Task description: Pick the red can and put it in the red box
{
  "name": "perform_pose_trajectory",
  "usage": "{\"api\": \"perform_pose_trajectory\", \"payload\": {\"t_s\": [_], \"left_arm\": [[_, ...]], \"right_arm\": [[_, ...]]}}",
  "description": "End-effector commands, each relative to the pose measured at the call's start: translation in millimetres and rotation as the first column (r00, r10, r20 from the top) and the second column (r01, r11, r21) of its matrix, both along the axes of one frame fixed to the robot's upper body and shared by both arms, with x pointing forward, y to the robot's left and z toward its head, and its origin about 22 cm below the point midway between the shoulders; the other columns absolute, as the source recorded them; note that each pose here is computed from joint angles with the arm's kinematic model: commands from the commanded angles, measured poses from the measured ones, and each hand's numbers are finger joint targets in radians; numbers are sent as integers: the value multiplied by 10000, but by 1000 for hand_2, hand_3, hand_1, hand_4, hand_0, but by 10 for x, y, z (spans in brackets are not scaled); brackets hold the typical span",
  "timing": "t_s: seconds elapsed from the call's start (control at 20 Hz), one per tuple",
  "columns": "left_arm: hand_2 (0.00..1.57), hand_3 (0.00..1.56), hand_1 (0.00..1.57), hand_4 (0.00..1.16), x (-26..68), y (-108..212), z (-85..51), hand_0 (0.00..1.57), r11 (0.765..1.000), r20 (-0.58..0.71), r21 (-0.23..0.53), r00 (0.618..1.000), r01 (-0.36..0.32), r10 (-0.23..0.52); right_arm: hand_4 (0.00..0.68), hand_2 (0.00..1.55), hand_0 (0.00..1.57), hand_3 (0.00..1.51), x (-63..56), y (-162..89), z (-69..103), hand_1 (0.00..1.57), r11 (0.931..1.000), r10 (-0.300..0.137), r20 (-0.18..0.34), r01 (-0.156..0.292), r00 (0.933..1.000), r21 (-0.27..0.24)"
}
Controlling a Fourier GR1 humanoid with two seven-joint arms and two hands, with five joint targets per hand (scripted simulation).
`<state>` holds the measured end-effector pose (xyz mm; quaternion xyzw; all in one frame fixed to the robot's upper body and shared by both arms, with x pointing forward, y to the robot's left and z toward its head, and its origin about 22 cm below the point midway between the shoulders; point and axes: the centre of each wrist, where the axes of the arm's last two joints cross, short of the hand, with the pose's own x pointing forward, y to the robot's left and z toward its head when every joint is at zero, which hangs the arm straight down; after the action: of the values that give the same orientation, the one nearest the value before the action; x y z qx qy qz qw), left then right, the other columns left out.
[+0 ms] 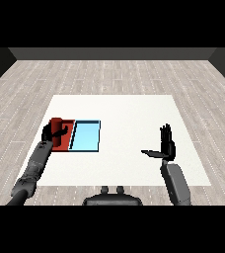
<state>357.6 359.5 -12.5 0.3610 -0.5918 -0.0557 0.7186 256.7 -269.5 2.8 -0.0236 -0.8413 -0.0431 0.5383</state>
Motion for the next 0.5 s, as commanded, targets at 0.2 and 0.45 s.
{"api": "perform_pose_trajectory", "payload": {"t_s": [0.2,0.45], "left_arm": [[615,0,534,664,-187,239,-329,534,9888,-2269,1091,9659,-1023,1249],[1094,0,1128,525,-146,131,-372,1128,9833,-2577,-470,9532,-1760,1583]], "right_arm": [[0,0,0,0,-130,-88,88,0,9995,-158,696,177,9974,-268],[0,0,0,0,-62,-93,65,0,9984,-8,827,55,9966,-564]]}}
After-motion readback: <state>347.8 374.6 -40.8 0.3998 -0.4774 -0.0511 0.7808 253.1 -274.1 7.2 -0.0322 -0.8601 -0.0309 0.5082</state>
